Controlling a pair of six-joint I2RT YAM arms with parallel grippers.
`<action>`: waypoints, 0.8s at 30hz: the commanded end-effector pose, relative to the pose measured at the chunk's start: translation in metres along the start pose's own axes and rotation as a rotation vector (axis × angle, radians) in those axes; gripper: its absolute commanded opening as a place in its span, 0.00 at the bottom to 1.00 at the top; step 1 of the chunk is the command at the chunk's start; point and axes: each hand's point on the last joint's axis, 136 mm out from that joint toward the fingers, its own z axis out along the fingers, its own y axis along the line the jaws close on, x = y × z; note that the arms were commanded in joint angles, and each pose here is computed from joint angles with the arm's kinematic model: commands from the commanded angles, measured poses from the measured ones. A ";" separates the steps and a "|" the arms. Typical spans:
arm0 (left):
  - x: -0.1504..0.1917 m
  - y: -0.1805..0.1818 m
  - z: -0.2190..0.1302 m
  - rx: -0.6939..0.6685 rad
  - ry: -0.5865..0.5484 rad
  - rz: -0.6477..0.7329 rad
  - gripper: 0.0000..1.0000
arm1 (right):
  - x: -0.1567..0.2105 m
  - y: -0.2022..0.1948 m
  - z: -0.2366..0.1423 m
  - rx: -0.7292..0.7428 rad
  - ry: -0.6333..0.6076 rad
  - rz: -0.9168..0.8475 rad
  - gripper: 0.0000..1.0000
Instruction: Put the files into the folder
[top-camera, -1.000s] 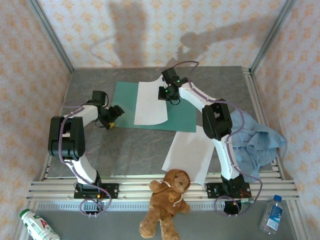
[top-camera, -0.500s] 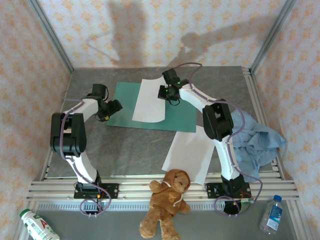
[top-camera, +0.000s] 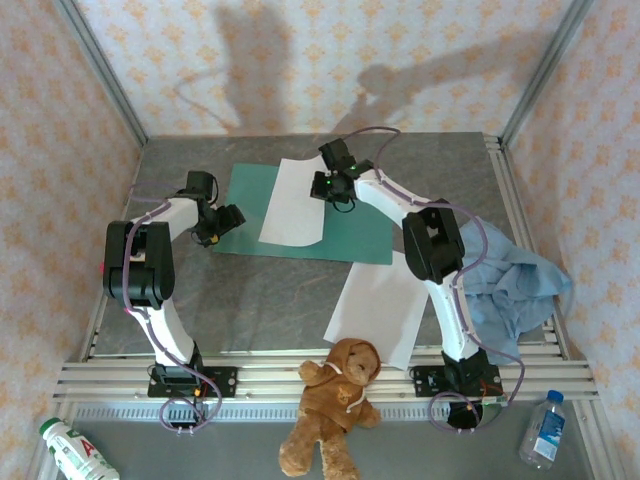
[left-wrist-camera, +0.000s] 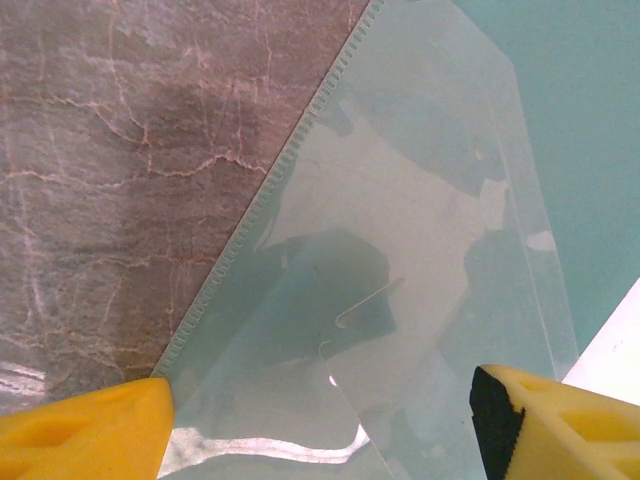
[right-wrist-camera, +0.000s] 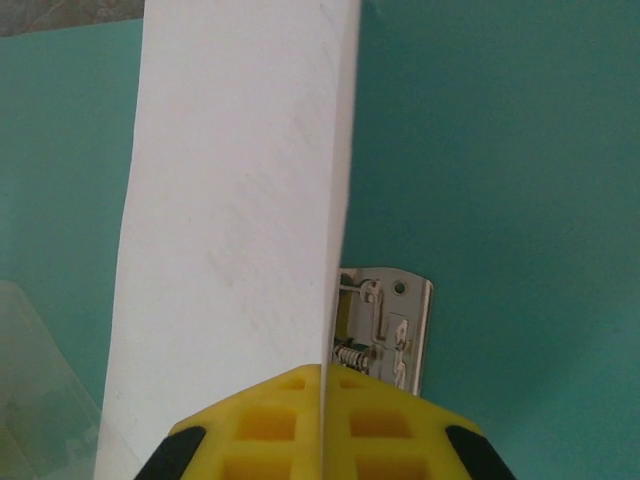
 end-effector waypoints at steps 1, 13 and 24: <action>0.009 0.006 0.008 0.007 0.032 -0.007 0.79 | -0.013 0.015 -0.004 -0.033 -0.055 0.009 0.00; 0.013 0.004 0.011 0.024 0.051 -0.013 0.77 | 0.008 0.008 0.008 -0.016 -0.038 -0.040 0.00; 0.016 0.005 0.011 0.028 0.059 -0.016 0.76 | 0.014 0.004 0.018 -0.027 -0.038 -0.032 0.00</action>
